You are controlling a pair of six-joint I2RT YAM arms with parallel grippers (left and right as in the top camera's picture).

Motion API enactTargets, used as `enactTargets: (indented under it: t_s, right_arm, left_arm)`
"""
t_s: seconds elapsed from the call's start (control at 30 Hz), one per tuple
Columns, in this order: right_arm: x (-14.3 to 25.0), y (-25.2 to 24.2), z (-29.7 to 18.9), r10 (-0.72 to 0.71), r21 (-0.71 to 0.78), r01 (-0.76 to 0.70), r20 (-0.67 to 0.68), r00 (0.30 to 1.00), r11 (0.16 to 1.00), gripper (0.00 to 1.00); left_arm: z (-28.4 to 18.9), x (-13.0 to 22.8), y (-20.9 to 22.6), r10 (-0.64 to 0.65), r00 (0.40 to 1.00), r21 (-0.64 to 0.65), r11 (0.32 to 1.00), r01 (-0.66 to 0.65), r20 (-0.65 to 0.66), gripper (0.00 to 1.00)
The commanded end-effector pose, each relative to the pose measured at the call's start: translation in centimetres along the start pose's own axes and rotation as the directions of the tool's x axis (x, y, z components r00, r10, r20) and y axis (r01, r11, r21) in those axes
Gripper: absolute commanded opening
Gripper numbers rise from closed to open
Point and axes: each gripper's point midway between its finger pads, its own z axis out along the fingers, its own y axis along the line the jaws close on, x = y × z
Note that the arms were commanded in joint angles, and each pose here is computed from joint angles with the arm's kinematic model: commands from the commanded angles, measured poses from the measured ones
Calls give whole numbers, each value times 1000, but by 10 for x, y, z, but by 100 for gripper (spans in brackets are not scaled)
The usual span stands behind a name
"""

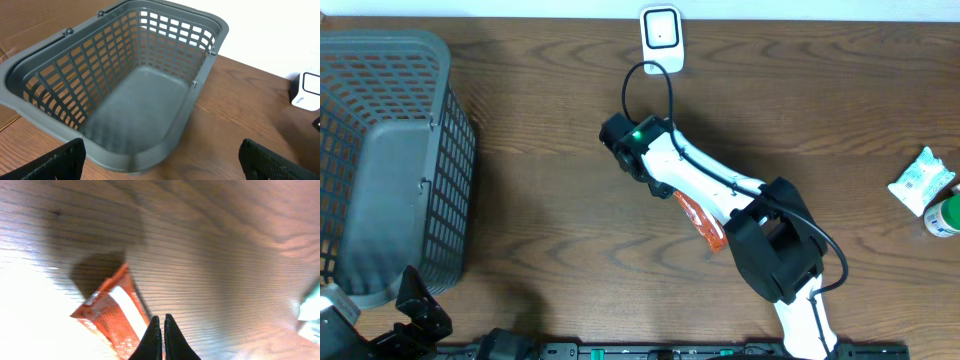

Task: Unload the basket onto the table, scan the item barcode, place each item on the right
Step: 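Rotate the chocolate bar to expose its barcode and carry it right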

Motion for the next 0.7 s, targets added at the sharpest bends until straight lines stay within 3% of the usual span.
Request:
enactTargets:
  t_s: [0.0, 0.1, 0.4, 0.63, 0.67]
  right_arm:
    - [0, 11, -1, 77, -170, -87, -64, 995, 982, 1]
    - [5, 28, 4, 69, -284, -97, -109, 992, 954, 1]
    - [48, 50, 32, 14, -329, -83, -206, 979, 941, 1]
    - [48, 63, 0, -14, -416, -69, -193, 981, 907, 1]
    - [44, 62, -10, -12, -436, -68, -179, 984, 897, 5]
  left_arm:
    - [-1, -2, 1, 6, 1000, -4, 1000, -6, 6, 98]
    - [-1, -2, 1, 6, 1000, -4, 1000, -6, 6, 98]
    - [-1, -2, 1, 6, 1000, -4, 1000, -6, 6, 98]
    - [-1, -2, 1, 6, 1000, -4, 1000, -6, 6, 98]
    - [-1, -2, 1, 6, 1000, -4, 1000, -6, 6, 98]
